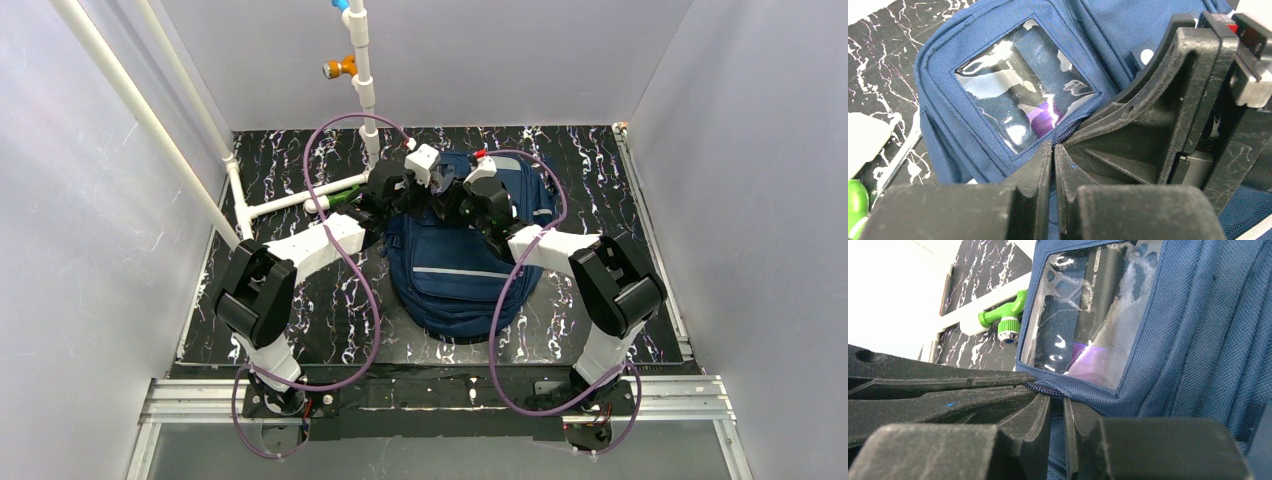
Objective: Pack the student bag
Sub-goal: Place the stationery in the student bag.
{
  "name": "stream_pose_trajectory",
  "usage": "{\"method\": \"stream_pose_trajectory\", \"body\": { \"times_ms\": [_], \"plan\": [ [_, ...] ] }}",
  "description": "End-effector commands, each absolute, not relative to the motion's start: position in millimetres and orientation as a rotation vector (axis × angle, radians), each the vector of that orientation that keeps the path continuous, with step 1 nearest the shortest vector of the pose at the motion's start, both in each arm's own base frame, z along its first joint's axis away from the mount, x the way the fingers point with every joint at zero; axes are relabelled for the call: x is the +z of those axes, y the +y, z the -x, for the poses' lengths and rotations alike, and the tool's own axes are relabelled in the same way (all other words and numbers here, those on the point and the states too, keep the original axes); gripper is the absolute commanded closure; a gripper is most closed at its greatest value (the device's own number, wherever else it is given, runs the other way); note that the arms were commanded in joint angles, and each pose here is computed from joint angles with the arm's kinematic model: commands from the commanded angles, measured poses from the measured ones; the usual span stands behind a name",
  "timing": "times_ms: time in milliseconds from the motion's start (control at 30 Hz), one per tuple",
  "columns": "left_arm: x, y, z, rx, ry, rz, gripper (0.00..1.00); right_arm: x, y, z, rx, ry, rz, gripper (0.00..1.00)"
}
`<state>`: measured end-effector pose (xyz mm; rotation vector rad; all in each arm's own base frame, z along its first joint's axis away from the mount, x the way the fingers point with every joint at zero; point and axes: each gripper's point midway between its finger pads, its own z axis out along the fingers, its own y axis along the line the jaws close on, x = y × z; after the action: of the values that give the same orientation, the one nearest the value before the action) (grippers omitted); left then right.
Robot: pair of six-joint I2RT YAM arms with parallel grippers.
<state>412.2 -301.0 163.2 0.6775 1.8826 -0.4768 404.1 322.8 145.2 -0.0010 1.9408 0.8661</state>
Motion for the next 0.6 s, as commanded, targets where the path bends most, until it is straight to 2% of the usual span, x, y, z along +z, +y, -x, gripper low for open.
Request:
{"method": "stream_pose_trajectory", "body": {
  "times_ms": [0,67,133,200,267,367,400,500,567],
  "plan": [
    [188.6,-305.6,-396.0,-0.565,1.852,-0.656,1.0,178.7,327.7,-408.4,0.919,1.84,0.02,0.77],
    [190.2,-303.3,-394.5,-0.563,1.863,-0.641,0.85,180.8,322.0,-392.2,0.926,1.887,0.04,0.75],
    [194.7,-299.7,-391.2,-0.563,1.883,-0.616,0.59,175.2,312.8,-371.1,0.89,1.985,0.105,0.7],
    [199.8,-294.8,-382.1,-0.572,1.924,-0.605,0.43,169.0,295.1,-349.9,0.811,2.066,0.18,0.62],
    [202.5,-283.2,-368.1,-0.564,1.991,-0.584,0.35,175.6,276.3,-331.8,0.747,2.079,0.24,0.54],
    [203.6,-251.4,-336.7,-0.504,2.105,-0.541,0.28,181.4,262.7,-312.9,0.684,2.108,0.374,0.41],
    [201.7,-234.0,-327.7,-0.455,2.148,-0.504,0.22,179.7,262.3,-306.4,0.685,2.126,0.415,0.37],
    [181.3,-154.5,-306.7,-0.2,2.309,-0.278,0.13,182.2,269.4,-297.0,0.74,2.123,0.492,0.31],
    [158.8,-95.7,-285.7,-0.064,2.434,-0.037,0.12,182.8,276.7,-293.3,0.795,2.104,0.52,0.3]
  ]
}}
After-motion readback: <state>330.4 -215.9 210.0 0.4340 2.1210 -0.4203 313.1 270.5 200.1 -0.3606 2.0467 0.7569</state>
